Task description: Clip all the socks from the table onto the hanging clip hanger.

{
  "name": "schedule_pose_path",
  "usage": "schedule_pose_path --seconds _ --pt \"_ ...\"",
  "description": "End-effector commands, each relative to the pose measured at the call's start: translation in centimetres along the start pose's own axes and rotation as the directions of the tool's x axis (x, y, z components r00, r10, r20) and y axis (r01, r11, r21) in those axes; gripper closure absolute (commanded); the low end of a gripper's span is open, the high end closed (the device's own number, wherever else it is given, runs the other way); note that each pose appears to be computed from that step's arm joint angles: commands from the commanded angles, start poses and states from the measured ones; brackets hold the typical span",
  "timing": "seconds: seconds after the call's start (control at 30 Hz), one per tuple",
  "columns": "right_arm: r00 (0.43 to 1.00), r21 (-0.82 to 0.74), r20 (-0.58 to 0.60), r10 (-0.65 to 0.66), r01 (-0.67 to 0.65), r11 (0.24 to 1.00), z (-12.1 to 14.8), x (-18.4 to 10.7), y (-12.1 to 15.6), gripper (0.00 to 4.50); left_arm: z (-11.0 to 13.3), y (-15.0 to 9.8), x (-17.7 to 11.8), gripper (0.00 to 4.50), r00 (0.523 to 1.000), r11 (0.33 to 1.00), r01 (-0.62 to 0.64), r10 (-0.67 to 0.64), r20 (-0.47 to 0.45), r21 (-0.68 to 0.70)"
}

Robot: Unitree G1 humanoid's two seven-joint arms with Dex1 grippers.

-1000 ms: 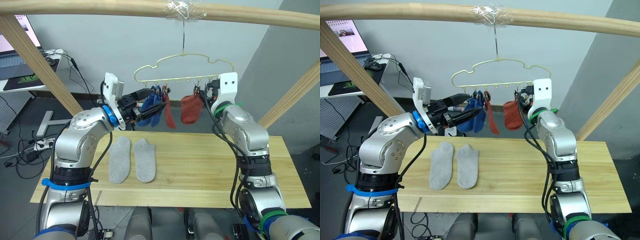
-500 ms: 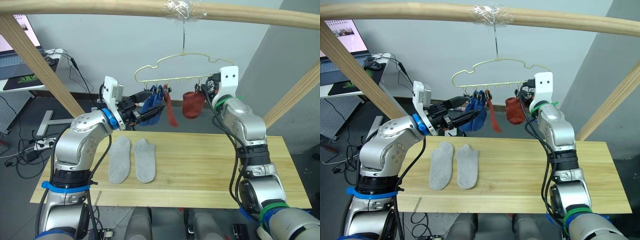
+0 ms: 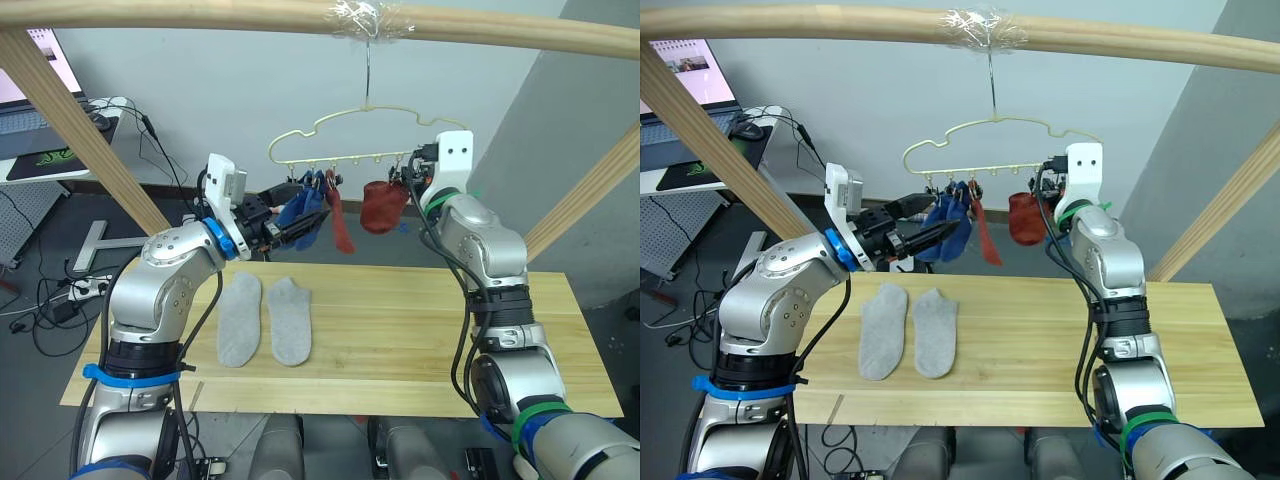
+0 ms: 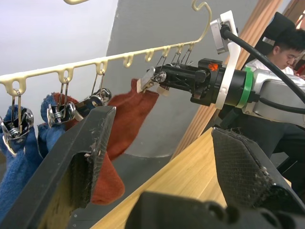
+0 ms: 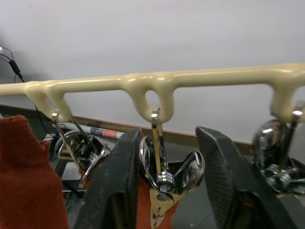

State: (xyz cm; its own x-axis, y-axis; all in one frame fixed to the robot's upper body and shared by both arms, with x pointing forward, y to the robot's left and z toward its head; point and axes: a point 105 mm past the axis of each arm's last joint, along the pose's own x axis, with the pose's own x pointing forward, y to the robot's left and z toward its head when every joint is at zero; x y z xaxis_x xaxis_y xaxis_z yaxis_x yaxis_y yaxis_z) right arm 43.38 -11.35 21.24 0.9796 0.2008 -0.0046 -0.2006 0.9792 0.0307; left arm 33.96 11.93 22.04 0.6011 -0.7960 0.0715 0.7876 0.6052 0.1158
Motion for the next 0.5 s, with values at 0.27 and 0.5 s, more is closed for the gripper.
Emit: schedule_pose_path --seconds 0.27,0.5 --pt "0.997 0.032 0.078 0.009 -0.011 0.999 2.8 -0.1 0.7 2.48 1.2 -0.7 0.2 0.8 0.999 0.998 0.008 -0.01 0.034 0.054" --pt "0.995 0.029 0.101 -0.002 -0.001 1.0 3.7 0.2 0.6 2.48 1.1 -0.7 0.0 0.8 0.999 0.998 -0.004 0.003 0.032 0.055"
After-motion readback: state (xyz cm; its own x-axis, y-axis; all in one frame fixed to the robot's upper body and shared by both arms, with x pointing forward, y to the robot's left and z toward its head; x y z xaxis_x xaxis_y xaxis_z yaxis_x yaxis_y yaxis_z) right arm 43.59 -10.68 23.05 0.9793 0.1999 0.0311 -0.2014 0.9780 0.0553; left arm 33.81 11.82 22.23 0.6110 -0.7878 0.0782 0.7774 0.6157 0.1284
